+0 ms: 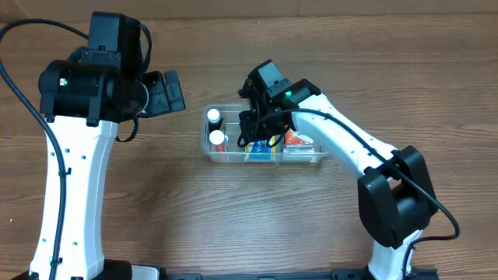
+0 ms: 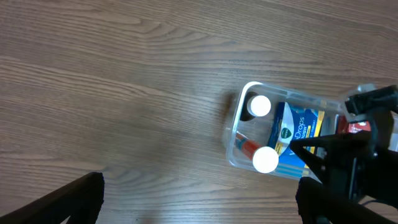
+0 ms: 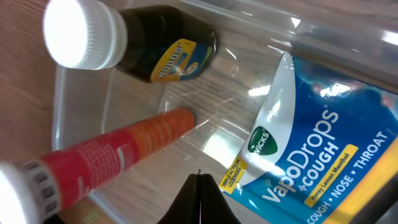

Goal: Pack container

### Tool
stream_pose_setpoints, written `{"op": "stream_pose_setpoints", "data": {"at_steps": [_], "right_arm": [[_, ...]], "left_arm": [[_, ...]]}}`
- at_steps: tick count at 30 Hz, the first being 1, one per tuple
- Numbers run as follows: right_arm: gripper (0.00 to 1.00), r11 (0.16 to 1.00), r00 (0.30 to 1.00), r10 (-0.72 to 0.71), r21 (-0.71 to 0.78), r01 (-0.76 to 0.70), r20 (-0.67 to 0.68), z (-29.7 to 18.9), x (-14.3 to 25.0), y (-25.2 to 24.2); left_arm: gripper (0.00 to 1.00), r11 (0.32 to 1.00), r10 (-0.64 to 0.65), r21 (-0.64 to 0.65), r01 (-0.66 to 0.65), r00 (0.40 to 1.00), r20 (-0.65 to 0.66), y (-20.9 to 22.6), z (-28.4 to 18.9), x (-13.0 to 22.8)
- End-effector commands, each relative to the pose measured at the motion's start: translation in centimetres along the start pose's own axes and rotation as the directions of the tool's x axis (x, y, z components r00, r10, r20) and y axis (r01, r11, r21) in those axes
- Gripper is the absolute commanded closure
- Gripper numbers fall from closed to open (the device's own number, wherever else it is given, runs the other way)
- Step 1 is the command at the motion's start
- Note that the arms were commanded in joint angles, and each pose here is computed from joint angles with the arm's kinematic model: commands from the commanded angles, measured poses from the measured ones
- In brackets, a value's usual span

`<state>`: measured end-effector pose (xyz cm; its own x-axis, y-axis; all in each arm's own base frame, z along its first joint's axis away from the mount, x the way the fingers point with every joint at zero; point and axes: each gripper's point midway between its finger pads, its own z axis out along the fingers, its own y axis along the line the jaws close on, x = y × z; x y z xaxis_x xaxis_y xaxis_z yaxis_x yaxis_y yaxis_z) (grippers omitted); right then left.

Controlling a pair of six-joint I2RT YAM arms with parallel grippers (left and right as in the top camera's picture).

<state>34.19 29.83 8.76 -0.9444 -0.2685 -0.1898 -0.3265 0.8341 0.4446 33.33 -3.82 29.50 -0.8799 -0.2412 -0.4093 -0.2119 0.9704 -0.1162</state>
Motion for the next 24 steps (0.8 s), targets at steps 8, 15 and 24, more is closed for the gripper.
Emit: {"op": "stream_pose_setpoints", "data": {"at_steps": [8,15,24], "right_arm": [[0.96,1.0,0.998,-0.009,-0.012,0.008,-0.06,3.7,1.0,0.8],[0.96,0.996,0.999,0.001,0.09,0.002,-0.042,4.2,0.7,-1.2],[0.96,0.99,0.999,0.021,0.143,-0.016,-0.032,4.1,0.6,-2.1]], "left_arm": [[0.0,1.0,0.008,-0.017,-0.007,1.0,0.01,0.3,0.0,-0.3],[0.0,1.0,0.008,-0.017,-0.007,1.0,0.01,0.3,0.0,-0.3],[0.0,1.0,0.008,-0.017,-0.007,1.0,0.01,0.3,0.0,-0.3]]}}
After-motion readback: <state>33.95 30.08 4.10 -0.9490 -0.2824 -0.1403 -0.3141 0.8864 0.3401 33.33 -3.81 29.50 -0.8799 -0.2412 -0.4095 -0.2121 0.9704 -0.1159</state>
